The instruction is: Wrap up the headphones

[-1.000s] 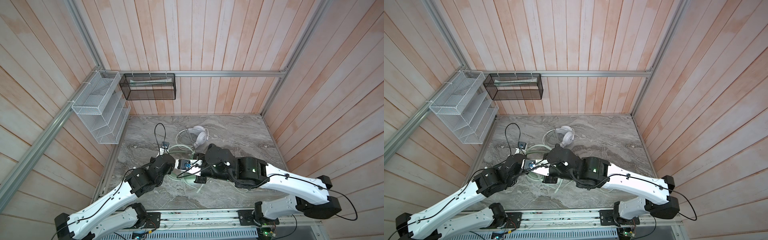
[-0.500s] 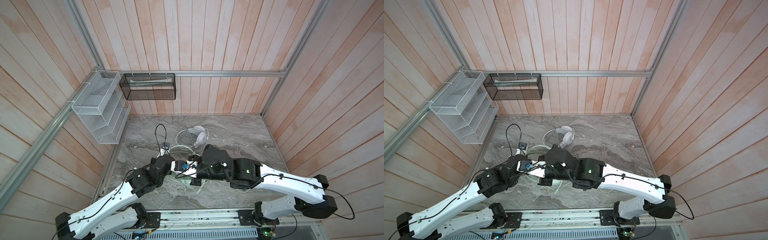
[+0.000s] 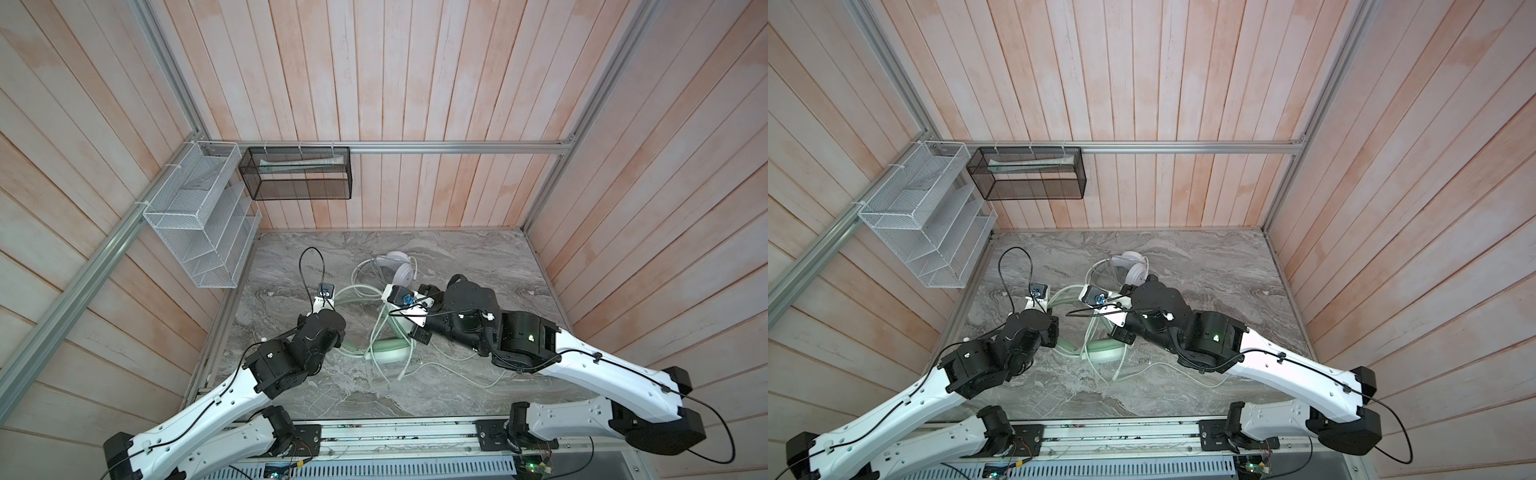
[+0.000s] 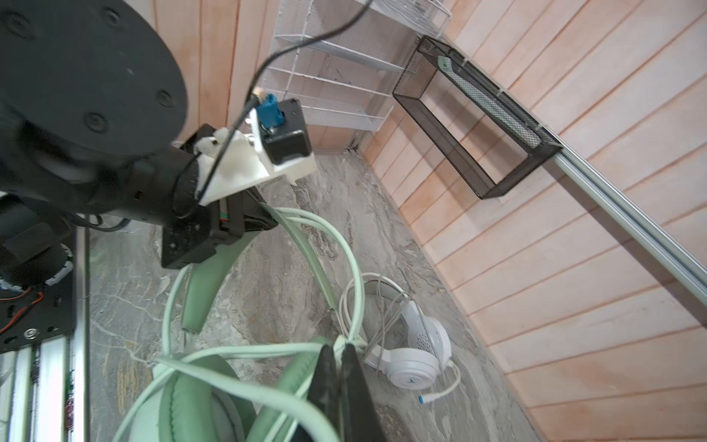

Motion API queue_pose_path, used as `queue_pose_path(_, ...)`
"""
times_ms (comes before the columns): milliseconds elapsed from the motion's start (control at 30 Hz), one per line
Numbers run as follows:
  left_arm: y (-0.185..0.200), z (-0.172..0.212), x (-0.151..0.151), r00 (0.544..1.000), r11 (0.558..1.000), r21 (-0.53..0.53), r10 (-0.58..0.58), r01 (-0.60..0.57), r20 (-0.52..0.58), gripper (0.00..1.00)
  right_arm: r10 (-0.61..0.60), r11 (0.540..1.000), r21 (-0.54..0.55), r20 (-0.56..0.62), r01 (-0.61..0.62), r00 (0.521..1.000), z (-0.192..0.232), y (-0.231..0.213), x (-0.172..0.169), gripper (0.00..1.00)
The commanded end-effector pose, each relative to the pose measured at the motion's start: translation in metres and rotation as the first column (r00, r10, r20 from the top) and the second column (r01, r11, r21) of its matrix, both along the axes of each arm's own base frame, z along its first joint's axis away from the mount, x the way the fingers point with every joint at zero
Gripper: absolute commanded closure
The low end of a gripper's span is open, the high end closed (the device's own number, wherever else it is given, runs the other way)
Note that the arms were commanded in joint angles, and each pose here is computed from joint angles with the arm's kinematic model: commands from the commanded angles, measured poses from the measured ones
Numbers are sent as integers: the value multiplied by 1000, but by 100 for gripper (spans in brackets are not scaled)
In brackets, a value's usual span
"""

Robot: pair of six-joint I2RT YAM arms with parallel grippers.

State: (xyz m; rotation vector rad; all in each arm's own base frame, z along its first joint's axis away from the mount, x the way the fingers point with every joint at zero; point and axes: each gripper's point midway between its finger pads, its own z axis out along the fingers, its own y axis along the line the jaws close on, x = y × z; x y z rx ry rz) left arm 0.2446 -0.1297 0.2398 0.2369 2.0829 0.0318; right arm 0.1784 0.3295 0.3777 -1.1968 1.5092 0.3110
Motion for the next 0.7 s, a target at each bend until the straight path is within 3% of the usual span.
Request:
queue_pose_path(0,13,-3,-7,1000,996,85,10,-8,-24,100,-203,968,163,50,192,978,47,-37,29,100)
queue_pose_path(133,13,-5,-7,999,996,87,12,-10,-30,100,-281,945,189,49,268,958,52,-52,42,100)
queue_pose_path(300,7,-4,-7,999,996,84,3,0,-34,100,-288,943,183,25,278,957,42,-49,46,99)
queue_pose_path(500,6,-5,-6,999,995,104,1,2,-32,100,-29,979,201,-68,42,997,32,-17,11,100)
queue_pose_path(667,10,-4,-6,999,994,111,25,-22,-26,100,225,947,257,-103,-193,969,44,-11,-36,100)
